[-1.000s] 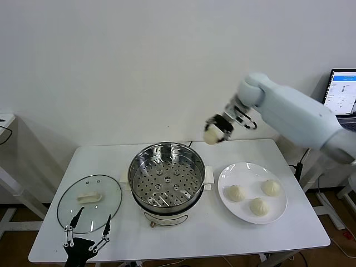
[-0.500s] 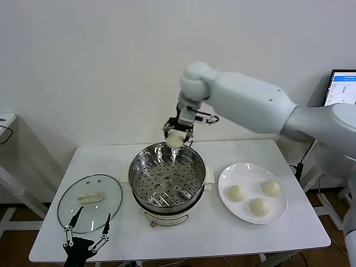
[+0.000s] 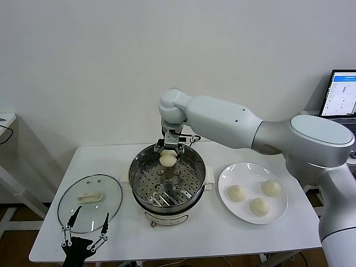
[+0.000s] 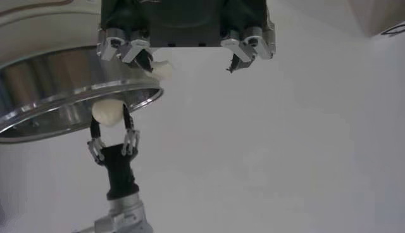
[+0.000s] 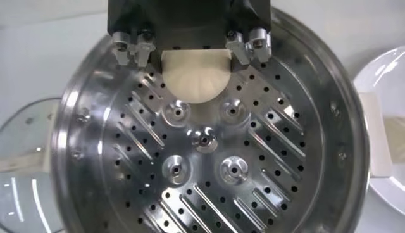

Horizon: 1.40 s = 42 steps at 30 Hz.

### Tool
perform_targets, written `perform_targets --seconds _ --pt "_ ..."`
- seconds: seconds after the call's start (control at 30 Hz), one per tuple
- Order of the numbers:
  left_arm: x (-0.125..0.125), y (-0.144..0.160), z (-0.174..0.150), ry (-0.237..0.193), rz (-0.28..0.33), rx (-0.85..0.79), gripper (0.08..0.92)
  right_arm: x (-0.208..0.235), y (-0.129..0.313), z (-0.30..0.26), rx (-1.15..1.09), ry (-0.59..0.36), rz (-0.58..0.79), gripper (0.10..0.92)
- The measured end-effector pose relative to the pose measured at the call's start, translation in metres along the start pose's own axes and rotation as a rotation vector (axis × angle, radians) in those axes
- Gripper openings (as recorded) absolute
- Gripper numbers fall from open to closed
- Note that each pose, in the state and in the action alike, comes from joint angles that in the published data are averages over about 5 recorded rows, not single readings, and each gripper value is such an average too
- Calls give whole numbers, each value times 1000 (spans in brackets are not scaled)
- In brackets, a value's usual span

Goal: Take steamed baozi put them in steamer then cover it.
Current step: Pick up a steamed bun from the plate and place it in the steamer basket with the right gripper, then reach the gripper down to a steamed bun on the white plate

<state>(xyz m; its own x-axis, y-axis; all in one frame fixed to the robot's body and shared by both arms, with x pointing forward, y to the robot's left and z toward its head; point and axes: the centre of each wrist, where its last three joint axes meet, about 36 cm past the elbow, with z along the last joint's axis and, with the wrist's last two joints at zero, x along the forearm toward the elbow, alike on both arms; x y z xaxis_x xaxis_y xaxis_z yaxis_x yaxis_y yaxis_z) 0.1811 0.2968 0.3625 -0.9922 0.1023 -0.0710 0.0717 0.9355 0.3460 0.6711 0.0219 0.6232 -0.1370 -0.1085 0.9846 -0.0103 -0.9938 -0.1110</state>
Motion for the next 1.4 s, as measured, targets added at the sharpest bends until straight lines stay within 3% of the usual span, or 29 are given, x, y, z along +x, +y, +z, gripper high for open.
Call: perform_targets --seconds 0.57,0.9,1.13,1.4 --pt "-1 6 -4 -17 -24 -10 823 -26 -15 -4 -13 -5 -10 775" --pt "-3 7 -7 -24 -37 -1 823 3 -2 1 -74 -3 24 822" --pt "-5 5 -9 -28 -34 4 823 60 47 21 -312 -19 83 823" --pt "-6 2 -8 -32 -20 3 823 92 153 47 -757 -81 85 823"
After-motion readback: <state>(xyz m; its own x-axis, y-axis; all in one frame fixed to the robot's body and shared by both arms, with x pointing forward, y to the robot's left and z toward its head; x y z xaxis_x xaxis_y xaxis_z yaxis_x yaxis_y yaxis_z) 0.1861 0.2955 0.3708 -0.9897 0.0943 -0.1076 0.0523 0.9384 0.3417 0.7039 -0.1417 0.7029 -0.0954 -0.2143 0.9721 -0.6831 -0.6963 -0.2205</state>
